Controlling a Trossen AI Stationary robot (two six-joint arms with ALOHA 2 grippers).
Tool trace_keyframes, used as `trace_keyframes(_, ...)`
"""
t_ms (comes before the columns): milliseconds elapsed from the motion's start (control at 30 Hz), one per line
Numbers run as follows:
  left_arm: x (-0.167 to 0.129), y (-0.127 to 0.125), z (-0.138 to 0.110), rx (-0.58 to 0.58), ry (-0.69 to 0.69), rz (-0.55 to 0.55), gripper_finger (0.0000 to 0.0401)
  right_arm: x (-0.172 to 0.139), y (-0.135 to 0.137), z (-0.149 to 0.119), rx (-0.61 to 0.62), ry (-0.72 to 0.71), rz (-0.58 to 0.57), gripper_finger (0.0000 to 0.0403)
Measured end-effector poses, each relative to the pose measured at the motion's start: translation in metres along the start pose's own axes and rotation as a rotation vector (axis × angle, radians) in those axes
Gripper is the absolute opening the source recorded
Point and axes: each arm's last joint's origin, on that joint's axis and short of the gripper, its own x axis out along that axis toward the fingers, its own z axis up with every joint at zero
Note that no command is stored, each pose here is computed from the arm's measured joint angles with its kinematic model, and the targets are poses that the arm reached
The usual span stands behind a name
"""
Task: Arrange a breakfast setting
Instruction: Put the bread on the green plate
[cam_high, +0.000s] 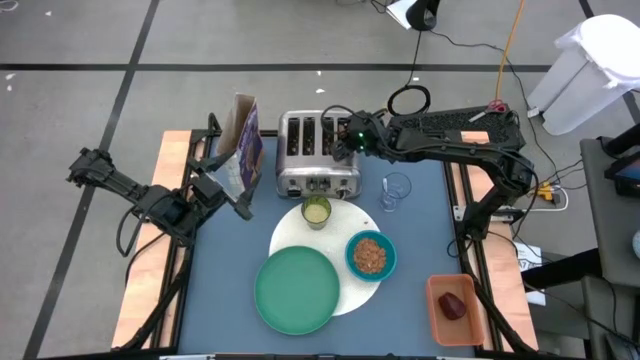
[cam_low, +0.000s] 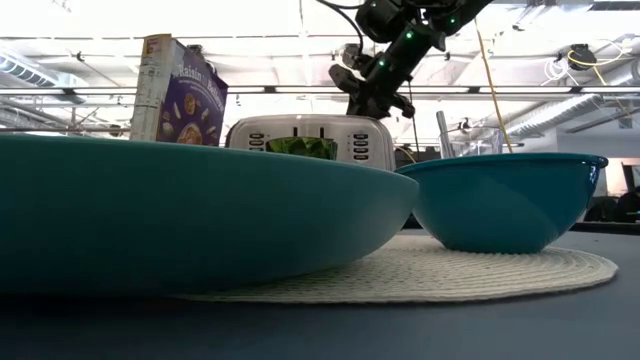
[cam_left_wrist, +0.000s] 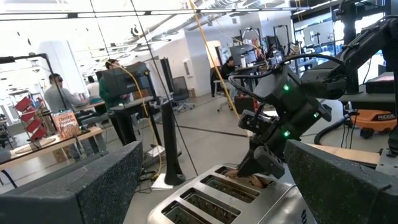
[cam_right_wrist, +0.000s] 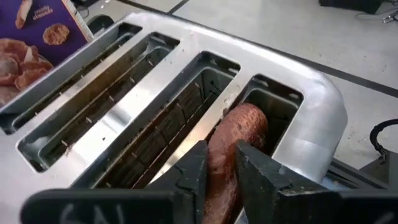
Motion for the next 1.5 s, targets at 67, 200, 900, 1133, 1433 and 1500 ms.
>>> trace_keyframes(67,0.000,0.000,0.000,0.000,0.000,0.000,0.0395,0.000,0.000,0.001,0.003,-0.008,0.003,0.0058)
trace_keyframes(200,0.000,0.000,0.000,0.000,0.000,0.000,0.0395,0.000,0.000,0.001,0.004,-0.011,0.004,0.0035)
trace_keyframes(900,0.000,0.000,0.000,0.000,0.000,0.000,0.0395,0.000,0.002,0.002,0.004,0.013,0.077,0.0049)
trace_keyframes(1133,0.000,0.000,0.000,0.000,0.000,0.000,0.0395,0.002,-0.004,0.004,0.007,0.012,0.067,0.0099)
trace_keyframes(1433,0.000,0.000,0.000,0.000,0.000,0.000,0.0395,0.006,-0.020,0.017,0.048,0.052,0.138,0.0175)
trace_keyframes(1500,0.000,0.000,0.000,0.000,0.000,0.000,0.0395,0.004,-0.022,0.027,0.064,0.051,0.207,0.0184)
